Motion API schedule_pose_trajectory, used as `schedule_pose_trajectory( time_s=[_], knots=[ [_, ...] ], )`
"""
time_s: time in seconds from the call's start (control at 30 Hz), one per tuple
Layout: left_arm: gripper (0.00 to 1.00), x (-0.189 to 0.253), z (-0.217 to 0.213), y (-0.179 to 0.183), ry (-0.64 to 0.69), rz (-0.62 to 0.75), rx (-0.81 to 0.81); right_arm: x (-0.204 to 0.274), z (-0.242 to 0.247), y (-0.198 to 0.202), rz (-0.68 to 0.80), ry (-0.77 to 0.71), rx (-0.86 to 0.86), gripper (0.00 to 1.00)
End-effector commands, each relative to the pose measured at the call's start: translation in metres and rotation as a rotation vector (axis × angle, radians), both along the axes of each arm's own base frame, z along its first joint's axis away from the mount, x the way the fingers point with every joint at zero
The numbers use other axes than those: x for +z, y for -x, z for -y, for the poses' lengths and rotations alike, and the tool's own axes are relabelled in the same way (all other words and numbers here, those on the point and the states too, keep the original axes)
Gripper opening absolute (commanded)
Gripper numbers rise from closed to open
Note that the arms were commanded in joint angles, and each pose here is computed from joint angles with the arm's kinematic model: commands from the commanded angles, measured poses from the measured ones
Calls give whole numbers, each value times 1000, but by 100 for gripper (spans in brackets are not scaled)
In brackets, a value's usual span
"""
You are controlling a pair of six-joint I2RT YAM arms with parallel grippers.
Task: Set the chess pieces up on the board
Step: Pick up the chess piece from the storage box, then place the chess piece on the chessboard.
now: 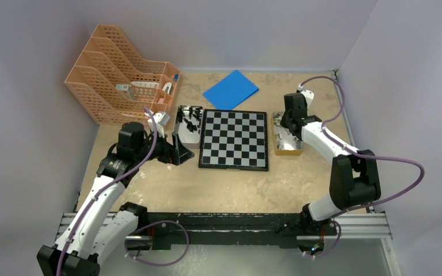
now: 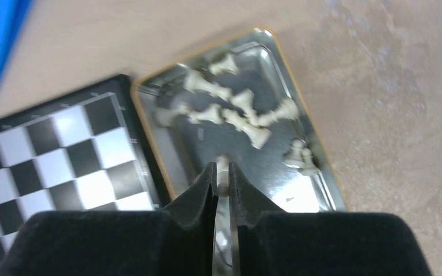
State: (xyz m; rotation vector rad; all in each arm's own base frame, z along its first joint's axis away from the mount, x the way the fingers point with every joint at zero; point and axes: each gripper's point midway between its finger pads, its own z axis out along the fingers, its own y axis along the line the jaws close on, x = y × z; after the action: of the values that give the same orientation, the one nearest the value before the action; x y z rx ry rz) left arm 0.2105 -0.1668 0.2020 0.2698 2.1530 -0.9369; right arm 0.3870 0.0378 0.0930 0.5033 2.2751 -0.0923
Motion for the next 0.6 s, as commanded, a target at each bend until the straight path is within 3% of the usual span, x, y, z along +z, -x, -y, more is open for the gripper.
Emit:
schedule_pose_trajectory(
  time_s=[0.0,0.2,0.57],
  knots=[
    [86,8,0,-2,14,27,15,54,-28,-22,124,-23,72,10],
    [86,9,-3,-4,6,35,41,66,-77,-43,154,-55,174,10],
    [86,12,-6,-3,0,55,52,27,-115,-73,94,-42,233,8]
  ],
)
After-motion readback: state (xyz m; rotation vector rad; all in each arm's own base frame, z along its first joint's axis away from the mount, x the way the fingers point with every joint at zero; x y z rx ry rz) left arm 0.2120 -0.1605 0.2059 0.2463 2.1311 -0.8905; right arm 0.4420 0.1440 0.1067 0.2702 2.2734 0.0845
